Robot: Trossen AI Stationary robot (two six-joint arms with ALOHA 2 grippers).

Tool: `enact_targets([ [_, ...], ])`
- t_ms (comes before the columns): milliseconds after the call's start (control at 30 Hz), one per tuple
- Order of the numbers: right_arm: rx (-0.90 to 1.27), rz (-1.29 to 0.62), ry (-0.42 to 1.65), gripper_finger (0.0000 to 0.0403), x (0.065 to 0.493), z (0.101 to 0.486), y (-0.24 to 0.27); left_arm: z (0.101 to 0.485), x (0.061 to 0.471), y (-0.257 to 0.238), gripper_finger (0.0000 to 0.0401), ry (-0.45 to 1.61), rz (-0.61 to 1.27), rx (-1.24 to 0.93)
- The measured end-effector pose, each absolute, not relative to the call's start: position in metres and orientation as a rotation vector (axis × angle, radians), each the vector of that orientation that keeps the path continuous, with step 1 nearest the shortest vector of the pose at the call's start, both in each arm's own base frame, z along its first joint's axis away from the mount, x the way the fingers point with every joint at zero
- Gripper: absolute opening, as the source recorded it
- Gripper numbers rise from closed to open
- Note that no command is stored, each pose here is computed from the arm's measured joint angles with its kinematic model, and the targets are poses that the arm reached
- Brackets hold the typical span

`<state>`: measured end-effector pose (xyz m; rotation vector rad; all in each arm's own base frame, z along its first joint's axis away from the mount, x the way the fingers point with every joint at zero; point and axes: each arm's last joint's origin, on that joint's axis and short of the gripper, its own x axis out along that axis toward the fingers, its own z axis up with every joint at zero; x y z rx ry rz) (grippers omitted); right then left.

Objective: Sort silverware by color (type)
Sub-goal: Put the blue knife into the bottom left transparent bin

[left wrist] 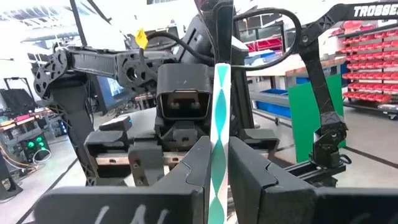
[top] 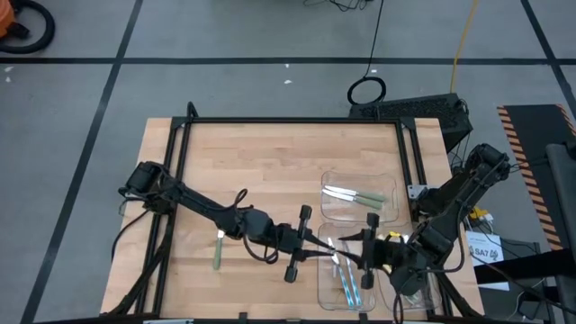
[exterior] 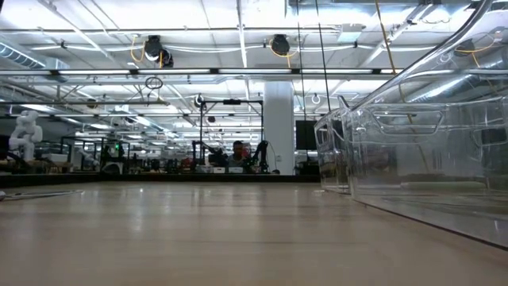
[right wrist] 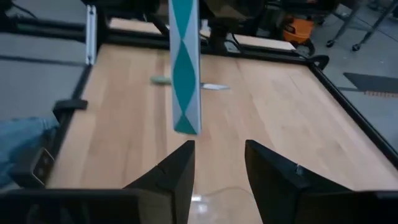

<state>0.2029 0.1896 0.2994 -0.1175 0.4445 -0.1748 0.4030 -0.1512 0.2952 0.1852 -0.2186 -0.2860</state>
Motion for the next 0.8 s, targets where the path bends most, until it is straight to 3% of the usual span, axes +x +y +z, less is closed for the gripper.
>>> enact_targets([
  [500,-0.045,-0.132,0.386,0.0136,0.206,0.307,0.196,0.296,0.403,-0.152,0.0042,-0.218,-0.273,0.180],
  [800,-0.105,-0.172,0.322,0.0136,0.211,0.312,0.196,0.288,0.406,-0.153,0.0042,-0.190,-0.138,0.134],
])
